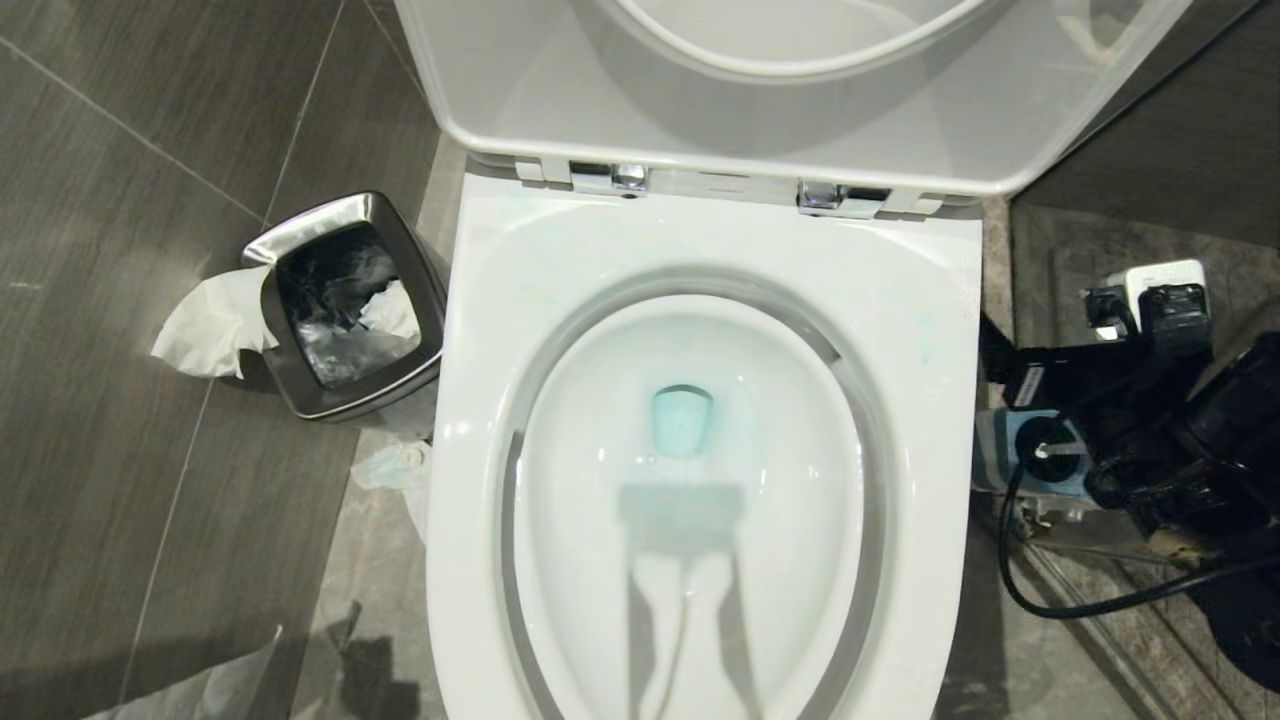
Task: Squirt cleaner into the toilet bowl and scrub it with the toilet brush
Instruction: Scrub the toilet bowl
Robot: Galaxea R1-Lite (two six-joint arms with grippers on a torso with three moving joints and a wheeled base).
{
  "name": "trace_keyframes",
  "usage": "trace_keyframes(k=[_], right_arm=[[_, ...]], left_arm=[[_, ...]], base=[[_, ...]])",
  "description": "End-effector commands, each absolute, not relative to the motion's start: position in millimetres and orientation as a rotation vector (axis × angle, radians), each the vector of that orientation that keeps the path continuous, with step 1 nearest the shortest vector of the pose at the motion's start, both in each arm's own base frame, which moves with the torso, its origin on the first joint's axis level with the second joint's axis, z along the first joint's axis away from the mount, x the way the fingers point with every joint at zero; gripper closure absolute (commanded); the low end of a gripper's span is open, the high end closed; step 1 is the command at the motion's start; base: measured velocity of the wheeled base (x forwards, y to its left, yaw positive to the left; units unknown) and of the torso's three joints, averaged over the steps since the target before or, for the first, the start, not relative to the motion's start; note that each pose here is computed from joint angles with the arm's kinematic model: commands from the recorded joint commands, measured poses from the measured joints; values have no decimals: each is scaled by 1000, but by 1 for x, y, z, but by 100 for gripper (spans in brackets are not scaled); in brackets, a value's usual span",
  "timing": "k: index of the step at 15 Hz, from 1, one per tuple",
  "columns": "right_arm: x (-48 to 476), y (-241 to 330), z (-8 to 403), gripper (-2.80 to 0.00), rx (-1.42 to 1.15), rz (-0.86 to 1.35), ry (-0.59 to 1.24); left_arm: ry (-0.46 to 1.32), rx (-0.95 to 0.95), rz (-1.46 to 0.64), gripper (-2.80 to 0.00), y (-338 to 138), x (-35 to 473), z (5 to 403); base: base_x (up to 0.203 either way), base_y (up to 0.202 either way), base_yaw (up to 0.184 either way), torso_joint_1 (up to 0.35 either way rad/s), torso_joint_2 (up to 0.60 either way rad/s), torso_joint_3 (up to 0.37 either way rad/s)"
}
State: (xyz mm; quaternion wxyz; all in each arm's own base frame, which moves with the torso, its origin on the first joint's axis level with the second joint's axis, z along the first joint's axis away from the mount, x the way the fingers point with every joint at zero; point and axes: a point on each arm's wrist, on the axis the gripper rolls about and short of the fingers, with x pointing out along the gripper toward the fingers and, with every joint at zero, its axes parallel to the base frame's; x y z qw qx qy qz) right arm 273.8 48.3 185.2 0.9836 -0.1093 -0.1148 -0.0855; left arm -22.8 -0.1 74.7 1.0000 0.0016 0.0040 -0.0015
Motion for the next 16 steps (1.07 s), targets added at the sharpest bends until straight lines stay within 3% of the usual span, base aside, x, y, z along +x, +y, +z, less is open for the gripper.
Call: trace_keyframes(k=[1,2,3,16], right_arm=[[256,39,204,-280,-207,-204,-283],[250,36,207,-280,-209,-215,-281],[242,33,212,0,-211,-222,-280],[154,17,276,0,-249,-208,-215]], left_arm=[[11,3,-5,0,0,-23,74],[11,3,-3,0,0,-23,74],[11,3,-3,0,0,-23,74],[11,3,-3,0,0,-23,74]], base=[[0,0,0,0,0,0],[0,0,0,0,0,0],[0,0,0,0,0,0],[0,0,0,0,0,0]])
